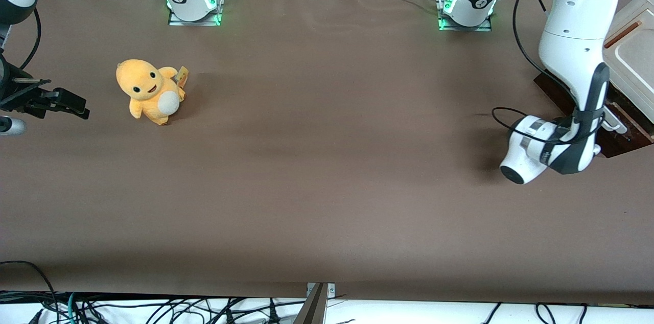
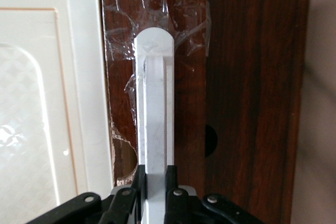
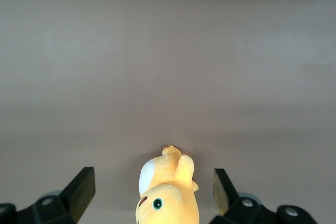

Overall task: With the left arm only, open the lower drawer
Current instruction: 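Pull the handle outward from the cabinet with the left gripper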

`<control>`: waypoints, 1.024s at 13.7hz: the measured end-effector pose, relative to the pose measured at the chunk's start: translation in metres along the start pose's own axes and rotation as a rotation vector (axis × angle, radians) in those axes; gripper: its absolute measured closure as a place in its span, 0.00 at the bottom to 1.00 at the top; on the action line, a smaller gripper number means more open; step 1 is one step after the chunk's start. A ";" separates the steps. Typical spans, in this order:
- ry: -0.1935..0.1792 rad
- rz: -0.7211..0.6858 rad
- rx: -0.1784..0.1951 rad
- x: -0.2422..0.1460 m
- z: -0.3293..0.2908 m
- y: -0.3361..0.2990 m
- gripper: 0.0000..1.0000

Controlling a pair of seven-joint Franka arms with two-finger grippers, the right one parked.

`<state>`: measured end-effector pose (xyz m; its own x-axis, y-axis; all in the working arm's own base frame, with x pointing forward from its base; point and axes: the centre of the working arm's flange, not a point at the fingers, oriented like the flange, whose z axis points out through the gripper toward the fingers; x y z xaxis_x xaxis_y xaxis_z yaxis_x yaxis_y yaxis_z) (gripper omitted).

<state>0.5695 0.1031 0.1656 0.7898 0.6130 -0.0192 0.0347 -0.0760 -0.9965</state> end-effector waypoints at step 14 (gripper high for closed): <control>0.044 -0.020 -0.016 -0.004 -0.032 -0.003 0.82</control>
<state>0.5858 0.0762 0.1713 0.8151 0.5792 0.0043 0.0599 -0.0769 -0.9952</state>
